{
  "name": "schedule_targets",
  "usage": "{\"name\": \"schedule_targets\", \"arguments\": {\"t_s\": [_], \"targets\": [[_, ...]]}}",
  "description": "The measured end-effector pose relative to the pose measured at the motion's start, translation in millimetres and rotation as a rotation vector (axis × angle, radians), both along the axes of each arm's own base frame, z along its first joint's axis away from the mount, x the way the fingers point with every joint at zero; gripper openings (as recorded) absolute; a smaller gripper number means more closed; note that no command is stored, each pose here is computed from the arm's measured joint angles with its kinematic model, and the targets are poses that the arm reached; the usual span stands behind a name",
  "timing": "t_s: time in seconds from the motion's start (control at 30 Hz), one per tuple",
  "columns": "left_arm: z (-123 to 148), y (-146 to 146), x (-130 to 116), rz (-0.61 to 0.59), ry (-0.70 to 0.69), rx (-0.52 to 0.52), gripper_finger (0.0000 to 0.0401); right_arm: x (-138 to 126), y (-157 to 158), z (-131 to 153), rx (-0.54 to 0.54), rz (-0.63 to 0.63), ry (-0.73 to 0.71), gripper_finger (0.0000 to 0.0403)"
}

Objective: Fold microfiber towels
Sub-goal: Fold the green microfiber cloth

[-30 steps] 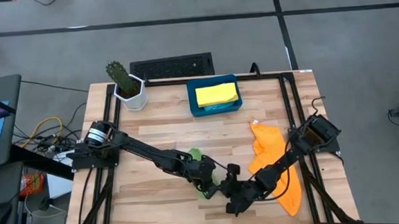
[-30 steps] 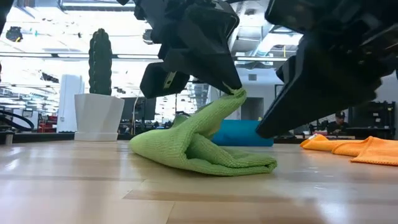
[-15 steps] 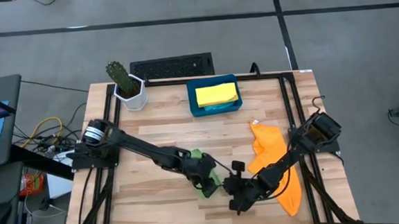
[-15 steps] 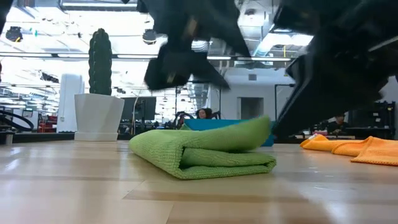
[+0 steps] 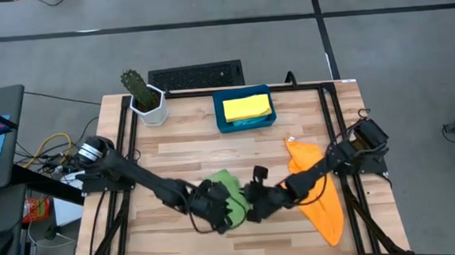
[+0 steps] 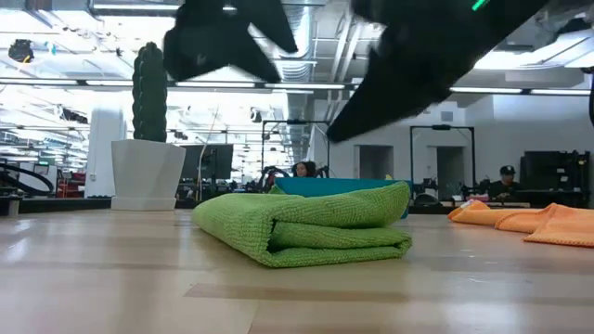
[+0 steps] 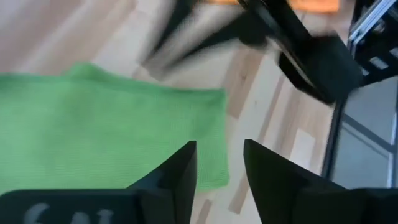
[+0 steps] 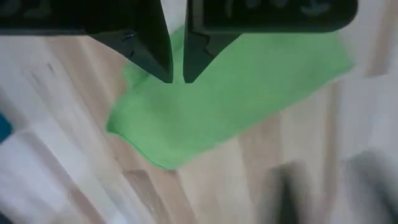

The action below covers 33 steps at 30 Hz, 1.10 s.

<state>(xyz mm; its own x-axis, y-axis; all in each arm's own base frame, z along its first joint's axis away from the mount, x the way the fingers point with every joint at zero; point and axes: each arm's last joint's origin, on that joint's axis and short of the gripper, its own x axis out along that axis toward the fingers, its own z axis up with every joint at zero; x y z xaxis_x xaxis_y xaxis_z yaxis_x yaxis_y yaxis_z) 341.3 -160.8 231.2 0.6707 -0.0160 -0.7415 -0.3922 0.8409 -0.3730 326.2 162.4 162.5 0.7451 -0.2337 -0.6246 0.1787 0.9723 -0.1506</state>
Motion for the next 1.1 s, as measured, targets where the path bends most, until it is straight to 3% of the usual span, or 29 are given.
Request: {"name": "schedule_targets", "arguments": {"t_s": [0.27, 0.37, 0.53, 0.6, 0.67, 0.83, 1.0, 1.1], "targets": [[-52.0, -12.7, 13.2, 0.044, 0.029, 0.105, 0.0097, 15.1, -52.9, -29.2, 0.157, 0.034, -0.062, 0.0064], [-70.9, -14.7, 20.1, 0.045, 0.042, 0.111, 0.0094, 19.3, -67.0, -30.1, 0.179, 0.141, -0.11, 0.0064], [-105.5, -17.6, 24.6, 0.051, 0.118, 0.102, 0.0091, 19.2, -83.3, -44.0, 0.17, 0.168, -0.117, 0.0064], [-109.6, -19.9, 26.8, 0.032, 0.126, 0.07, 0.009, 27.1, -87.9, -50.9, 0.158, 0.191, -0.157, 0.0064], [-115.0, -20.8, 27.0, 0.024, 0.141, 0.067, 0.009, 25.0, -96.5, -67.0, 0.135, 0.177, -0.085, 0.0064], [-116.6, -22.1, 24.8, 0.006, 0.163, 0.073, 0.009, 33.5, -120.2, -88.9, 0.194, 0.106, -0.044, 0.0064], [-117.0, -21.9, 24.2, -0.019, 0.177, 0.067, 0.009, 30.2, -128.8, -74.8, 0.152, 0.106, -0.073, 0.0064], [-117.3, -22.0, 24.0, -0.018, 0.18, 0.06, 0.009, 30.6, -128.0, -47.3, 0.108, 0.148, -0.144, 0.0064]]}}
